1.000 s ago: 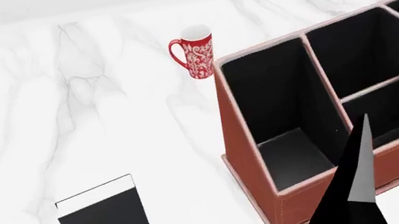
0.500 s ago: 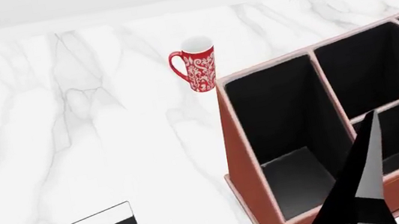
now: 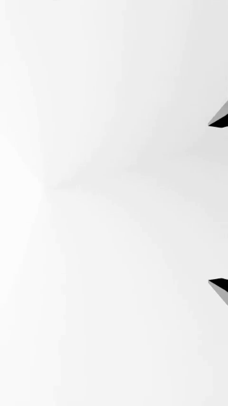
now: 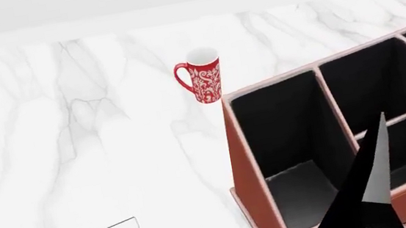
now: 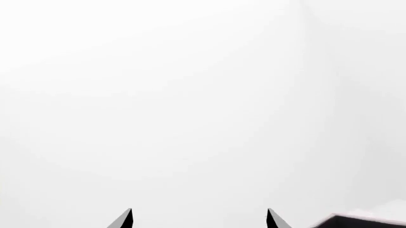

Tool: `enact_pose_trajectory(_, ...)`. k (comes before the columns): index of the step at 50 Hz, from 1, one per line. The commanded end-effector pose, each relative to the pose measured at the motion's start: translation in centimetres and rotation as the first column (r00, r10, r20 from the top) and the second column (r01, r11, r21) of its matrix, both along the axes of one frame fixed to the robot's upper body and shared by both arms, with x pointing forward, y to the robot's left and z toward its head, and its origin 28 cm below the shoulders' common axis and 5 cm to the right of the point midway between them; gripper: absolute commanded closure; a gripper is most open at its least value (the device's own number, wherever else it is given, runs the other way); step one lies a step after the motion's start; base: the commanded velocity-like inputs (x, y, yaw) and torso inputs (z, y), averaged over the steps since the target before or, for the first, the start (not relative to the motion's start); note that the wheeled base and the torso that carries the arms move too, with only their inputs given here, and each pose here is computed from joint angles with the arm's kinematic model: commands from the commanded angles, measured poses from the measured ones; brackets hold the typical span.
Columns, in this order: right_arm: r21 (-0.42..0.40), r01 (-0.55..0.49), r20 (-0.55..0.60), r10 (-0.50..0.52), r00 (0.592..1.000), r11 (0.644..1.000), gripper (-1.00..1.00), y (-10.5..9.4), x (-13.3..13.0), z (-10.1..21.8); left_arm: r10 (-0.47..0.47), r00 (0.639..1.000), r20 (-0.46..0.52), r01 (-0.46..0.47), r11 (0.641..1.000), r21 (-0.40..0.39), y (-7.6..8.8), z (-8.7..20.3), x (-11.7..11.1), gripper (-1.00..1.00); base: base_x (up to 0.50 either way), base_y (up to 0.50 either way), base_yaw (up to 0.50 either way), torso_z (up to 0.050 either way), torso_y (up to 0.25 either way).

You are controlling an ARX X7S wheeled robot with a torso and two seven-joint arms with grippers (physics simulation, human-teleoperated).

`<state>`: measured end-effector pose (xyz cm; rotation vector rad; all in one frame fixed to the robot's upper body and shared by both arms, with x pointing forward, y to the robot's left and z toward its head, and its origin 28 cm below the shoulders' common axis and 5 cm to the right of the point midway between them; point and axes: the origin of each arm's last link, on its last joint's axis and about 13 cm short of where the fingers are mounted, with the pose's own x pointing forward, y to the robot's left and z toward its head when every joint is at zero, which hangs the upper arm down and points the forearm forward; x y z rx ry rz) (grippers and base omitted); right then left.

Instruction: Pick up the book and place it in the left compartment of the caddy.

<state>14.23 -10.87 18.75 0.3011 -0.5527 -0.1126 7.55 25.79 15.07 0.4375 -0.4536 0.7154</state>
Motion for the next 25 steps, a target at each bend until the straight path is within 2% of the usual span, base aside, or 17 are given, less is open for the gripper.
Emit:
enact_pose_trajectory(1,0.000,-0.003,0.000,0.003,1.000,1.000,-1.00,0.02,0.01,-0.03,-0.011,1.000,-0.005,0.011,1.000,0.006,-0.09,0.02,0.11,-1.00,0.00,0.00,0.00,0.050,0.000)
enact_pose_trajectory(23,-0.002,-0.001,0.001,0.001,1.000,1.000,-1.00,0.00,0.03,0.02,0.001,1.000,-0.007,-0.001,1.000,0.007,-0.04,0.01,0.20,-1.00,0.00,0.00,0.00,0.050,0.000)
enact_pose_trajectory(25,-0.001,-0.002,0.001,0.002,1.000,1.000,-1.00,0.00,0.02,0.03,0.002,1.000,0.000,-0.002,1.000,0.019,-0.07,0.06,0.16,-1.00,0.00,0.00,0.00,0.000,0.000)
